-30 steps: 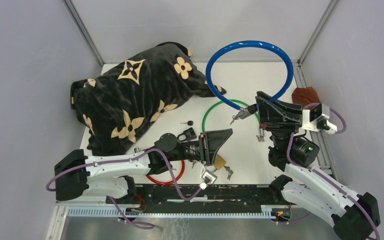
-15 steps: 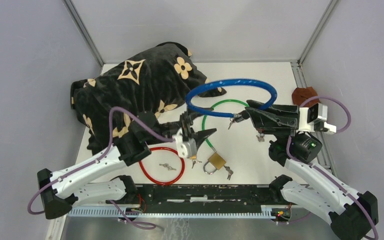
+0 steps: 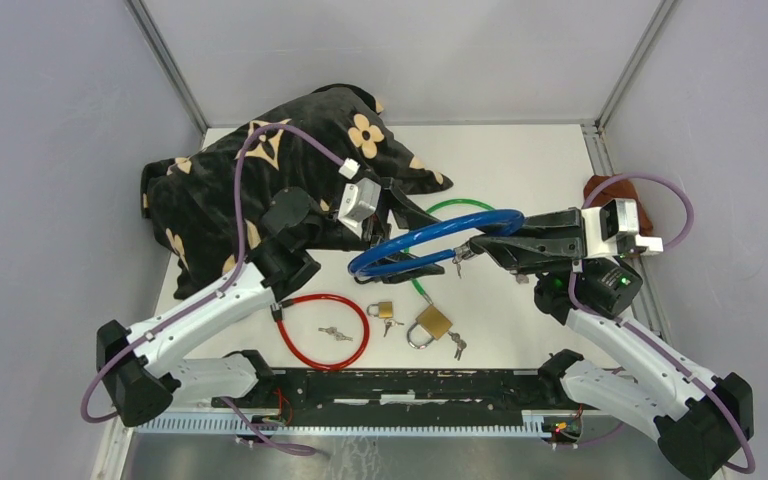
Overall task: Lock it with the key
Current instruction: Lock the lock.
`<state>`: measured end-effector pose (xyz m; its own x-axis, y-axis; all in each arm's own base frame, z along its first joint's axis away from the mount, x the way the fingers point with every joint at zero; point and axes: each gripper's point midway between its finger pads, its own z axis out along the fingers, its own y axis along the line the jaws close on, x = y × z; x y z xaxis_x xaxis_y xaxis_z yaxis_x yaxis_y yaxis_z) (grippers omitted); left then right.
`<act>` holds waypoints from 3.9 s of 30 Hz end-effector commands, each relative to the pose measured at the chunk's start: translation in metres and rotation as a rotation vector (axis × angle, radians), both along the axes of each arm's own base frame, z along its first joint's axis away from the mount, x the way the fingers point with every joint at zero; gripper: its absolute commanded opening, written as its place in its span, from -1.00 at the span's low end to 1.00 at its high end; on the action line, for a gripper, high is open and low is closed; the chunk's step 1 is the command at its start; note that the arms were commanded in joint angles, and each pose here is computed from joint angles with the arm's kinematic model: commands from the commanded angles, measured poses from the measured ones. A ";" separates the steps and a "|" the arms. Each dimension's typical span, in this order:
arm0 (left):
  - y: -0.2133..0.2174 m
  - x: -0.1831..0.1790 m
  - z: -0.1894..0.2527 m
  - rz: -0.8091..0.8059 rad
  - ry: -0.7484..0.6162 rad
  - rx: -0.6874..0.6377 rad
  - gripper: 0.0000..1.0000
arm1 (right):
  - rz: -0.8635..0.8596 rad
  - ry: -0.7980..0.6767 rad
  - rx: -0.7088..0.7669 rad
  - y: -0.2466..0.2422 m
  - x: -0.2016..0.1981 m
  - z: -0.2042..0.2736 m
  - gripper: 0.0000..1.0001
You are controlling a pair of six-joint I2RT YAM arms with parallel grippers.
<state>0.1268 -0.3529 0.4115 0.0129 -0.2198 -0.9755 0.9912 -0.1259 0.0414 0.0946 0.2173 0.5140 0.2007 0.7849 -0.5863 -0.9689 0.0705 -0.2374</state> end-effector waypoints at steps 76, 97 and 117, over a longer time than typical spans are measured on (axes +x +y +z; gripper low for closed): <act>-0.027 0.037 0.023 0.630 -0.371 -0.211 -0.97 | -0.215 0.364 0.317 -0.039 0.068 0.002 -1.00; -0.002 -0.020 0.018 -0.166 0.032 -0.078 0.44 | -0.008 -0.094 0.157 -0.018 -0.023 0.036 -1.00; -0.011 -0.008 0.039 -0.163 0.022 -0.167 0.32 | 0.044 -0.143 0.120 -0.012 -0.033 0.042 -1.00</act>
